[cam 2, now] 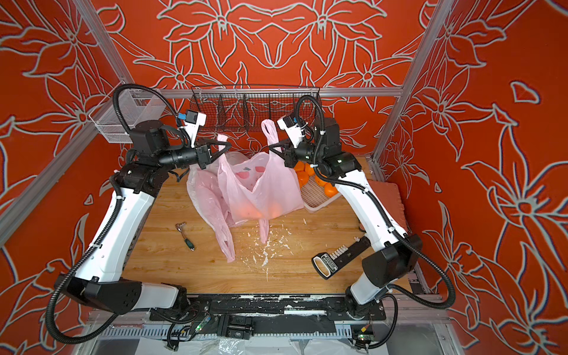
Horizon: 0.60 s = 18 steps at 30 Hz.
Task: Place the oranges into plastic bags & tie knots
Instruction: Adjust the plastic bag at the center of the board.
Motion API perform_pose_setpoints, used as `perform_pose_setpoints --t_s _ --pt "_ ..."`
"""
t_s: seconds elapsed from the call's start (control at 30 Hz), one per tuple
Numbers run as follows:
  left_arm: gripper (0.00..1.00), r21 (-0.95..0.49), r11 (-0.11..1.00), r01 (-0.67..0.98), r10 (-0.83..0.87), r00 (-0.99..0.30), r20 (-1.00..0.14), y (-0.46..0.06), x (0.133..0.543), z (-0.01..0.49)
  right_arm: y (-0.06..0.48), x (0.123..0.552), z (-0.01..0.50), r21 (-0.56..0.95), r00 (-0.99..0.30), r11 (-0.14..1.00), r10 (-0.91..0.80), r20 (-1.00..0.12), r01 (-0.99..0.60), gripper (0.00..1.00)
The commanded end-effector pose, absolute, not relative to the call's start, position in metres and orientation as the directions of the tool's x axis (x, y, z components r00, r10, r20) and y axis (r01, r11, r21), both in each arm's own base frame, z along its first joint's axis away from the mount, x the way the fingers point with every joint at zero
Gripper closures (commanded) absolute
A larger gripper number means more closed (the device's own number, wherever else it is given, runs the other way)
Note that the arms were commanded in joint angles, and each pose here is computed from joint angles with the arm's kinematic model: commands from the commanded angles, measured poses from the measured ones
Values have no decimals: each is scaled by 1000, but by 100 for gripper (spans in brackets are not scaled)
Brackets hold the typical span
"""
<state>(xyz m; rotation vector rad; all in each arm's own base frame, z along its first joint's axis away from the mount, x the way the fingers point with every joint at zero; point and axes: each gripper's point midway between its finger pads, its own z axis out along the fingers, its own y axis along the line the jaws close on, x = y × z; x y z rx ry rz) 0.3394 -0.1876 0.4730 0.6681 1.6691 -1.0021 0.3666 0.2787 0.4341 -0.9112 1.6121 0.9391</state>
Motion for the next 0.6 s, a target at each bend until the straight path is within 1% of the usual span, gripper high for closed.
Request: perform_pose_setpoints --t_s 0.0,0.03,0.1,0.2,0.23,0.3,0.37,0.4,0.5,0.57 --pt "100 -261 345 902 58 -298 -953 -212 307 456 284 337 408 209 -268 297 -172 -948 -932 100" --pt "98 -258 336 906 65 -296 -953 -215 304 449 284 334 402 218 -275 285 -180 -945 -934 100" --pt "91 -257 322 911 57 -290 -955 -217 301 441 284 330 390 233 -291 275 -194 -937 -933 100" --pt "86 -246 332 911 54 -279 -959 -216 300 436 286 319 380 231 -278 215 -226 -934 -949 100" --pt "81 -241 332 912 57 -274 -960 -216 299 436 286 318 378 236 -283 210 -232 -931 -949 100" --pt "54 -230 328 916 58 -262 -963 -215 296 439 286 317 375 243 -289 205 -237 -927 -948 100" --pt "31 -204 333 921 56 -236 -970 -213 292 443 287 314 376 249 -290 188 -238 -927 -950 100" --pt "27 -193 340 920 51 -223 -973 -211 291 446 287 312 377 251 -289 179 -238 -927 -951 100" --pt "20 -173 384 907 -9 -184 -983 -196 293 461 286 310 377 248 -285 175 -242 -927 -953 100" --pt "17 -170 439 882 -61 -159 -985 -184 299 473 287 311 374 255 -292 172 -246 -924 -951 100"
